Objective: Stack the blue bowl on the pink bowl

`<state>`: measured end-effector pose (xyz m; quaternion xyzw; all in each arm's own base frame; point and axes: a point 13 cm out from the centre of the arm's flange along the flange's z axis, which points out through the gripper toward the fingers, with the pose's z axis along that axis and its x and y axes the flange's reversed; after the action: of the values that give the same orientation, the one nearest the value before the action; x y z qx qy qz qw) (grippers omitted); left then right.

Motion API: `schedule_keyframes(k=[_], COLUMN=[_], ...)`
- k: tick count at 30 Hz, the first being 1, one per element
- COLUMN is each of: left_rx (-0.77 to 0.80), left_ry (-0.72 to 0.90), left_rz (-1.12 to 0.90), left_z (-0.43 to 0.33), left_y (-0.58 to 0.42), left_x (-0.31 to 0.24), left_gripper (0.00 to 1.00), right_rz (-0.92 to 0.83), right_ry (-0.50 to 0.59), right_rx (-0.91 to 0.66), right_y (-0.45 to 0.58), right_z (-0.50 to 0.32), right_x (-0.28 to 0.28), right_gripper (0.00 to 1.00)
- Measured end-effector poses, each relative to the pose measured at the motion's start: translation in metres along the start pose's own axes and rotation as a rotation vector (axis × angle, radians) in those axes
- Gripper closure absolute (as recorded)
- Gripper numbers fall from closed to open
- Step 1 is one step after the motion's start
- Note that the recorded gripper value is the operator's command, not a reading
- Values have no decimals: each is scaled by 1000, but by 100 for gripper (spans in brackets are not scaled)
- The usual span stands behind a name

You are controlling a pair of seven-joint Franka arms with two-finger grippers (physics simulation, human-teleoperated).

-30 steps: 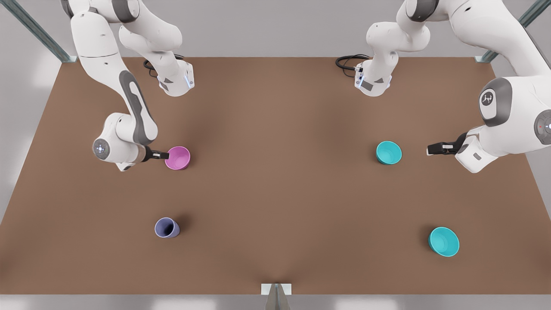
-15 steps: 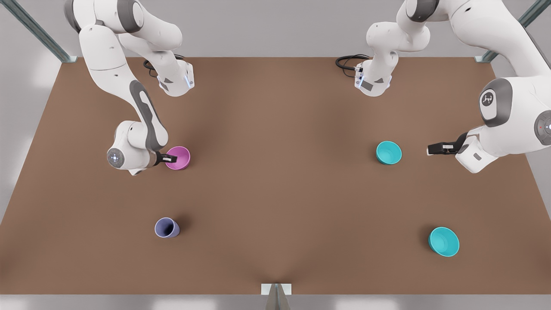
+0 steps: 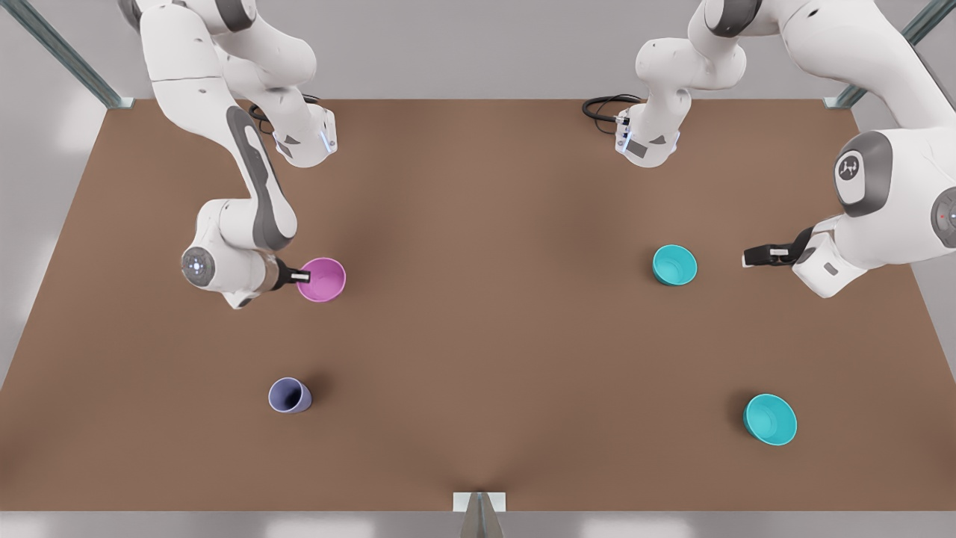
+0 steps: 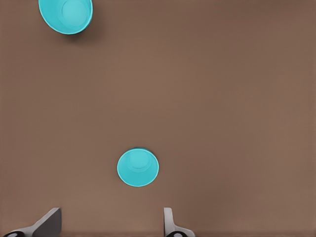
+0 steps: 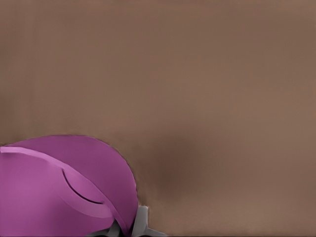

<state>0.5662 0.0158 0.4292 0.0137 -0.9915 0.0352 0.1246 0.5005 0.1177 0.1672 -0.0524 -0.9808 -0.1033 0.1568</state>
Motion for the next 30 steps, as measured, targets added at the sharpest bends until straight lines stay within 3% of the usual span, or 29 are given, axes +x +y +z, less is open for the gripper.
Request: schedule_keyframes(k=[4, 8, 13, 24, 25, 26, 30], left_rx=[0, 0, 0, 1, 1, 1, 1], left_ry=[8, 10, 17, 32, 33, 33, 34], left_rz=[0, 0, 0, 0, 0, 0, -1], left_z=[3, 3, 4, 6, 6, 6, 6], left_y=[0, 0, 0, -1, -1, -1, 0], left_x=[0, 0, 2, 5, 5, 5, 5], left_gripper=[0, 0, 0, 0, 0, 0, 0], right_rz=[-147, -166, -148, 87, 102, 116, 159], right_ry=[-83, -111, -119, -165, -168, -170, -184], right_rx=[-111, -194, -281, -334, -337, -340, -353], right_y=[172, 282, 395, 412, 412, 412, 413], right_z=[-28, 10, 71, 137, 137, 137, 131], right_x=[-48, -96, -75, -101, -103, -104, -107], right_gripper=[79, 79, 79, 79, 56, 4, 0])
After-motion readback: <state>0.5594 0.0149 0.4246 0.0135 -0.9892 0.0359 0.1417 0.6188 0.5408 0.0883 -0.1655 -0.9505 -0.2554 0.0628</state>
